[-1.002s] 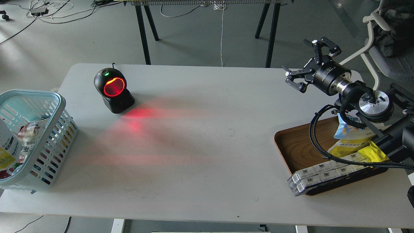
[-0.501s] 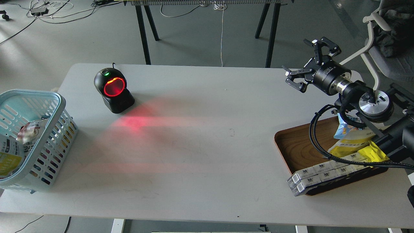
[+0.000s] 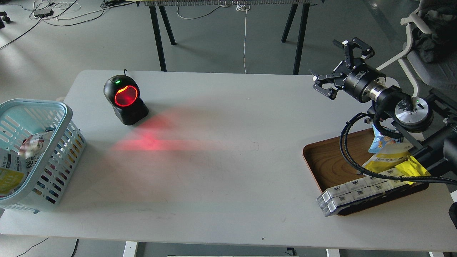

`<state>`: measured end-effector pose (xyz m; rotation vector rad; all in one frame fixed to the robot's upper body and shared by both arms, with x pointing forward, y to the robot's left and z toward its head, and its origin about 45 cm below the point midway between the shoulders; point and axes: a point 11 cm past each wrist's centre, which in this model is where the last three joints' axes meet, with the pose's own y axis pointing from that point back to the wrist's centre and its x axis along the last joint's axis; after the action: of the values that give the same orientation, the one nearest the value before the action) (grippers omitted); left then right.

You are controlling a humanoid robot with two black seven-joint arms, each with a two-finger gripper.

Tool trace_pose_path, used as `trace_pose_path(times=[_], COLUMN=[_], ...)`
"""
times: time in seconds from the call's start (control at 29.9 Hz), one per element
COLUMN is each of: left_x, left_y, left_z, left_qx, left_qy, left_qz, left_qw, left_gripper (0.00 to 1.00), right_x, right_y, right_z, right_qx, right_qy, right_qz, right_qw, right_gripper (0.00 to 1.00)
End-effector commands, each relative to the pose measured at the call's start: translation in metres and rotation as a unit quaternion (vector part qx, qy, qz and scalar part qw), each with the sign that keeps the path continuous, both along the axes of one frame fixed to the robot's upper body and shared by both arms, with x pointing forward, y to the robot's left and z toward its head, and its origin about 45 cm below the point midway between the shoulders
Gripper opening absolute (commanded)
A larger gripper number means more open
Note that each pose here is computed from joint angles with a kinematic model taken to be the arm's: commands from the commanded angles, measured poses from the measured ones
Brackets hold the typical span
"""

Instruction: Scan snack and place in basket

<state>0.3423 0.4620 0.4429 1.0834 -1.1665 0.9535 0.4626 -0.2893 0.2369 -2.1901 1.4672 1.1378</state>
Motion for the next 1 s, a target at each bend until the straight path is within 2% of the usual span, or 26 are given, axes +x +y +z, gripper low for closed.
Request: trace_pose_path(times=[0.0, 0.13, 0.27, 0.53, 0.63, 0.77, 0.97], left_x=[0.024, 0.051, 0.086, 0.138, 0.146, 0.148, 0.156], left_y=[-0.039, -0.075, -0.108, -0.14, -0.155, -0.18, -0.184], left_z=[-0.001, -0.01, -0.025, -0.067, -0.094, -0.12, -0.145], left_qx=[-0.13, -0.279, -0.424, -0.666, -0.717, -0.751, -0.795], left_qy=[-0.004, 0.008, 0.027, 0.072, 0.115, 0.158, 0.187], left_qz=[-0.033, -0.046, -0.047, 0.0, 0.003, 0.0, 0.037], left_qw=[0.991, 0.959, 0.904, 0.743, 0.687, 0.641, 0.576], left_gripper=[0.97, 0.97, 0.97, 0.97, 0.97, 0.97, 0.98], right_x=[0.001, 0.004, 0.007, 0.01, 0.009, 0.006, -0.007], right_y=[0.0, 0.0, 0.003, 0.003, 0.002, -0.006, -0.032], right_z=[0.003, 0.009, 0.015, 0.023, 0.028, 0.042, 0.06], right_qx=[0.0, -0.001, 0.0, 0.001, 0.002, 0.001, -0.002], right_qy=[-0.002, -0.007, -0.012, -0.021, -0.027, -0.042, -0.063], right_qz=[-0.002, -0.002, 0.0, -0.002, 0.002, 0.005, -0.002], right_qw=[1.0, 1.0, 1.0, 1.0, 1.0, 0.999, 0.998], right_gripper=[0.96, 0.96, 0.96, 0.96, 0.96, 0.96, 0.96])
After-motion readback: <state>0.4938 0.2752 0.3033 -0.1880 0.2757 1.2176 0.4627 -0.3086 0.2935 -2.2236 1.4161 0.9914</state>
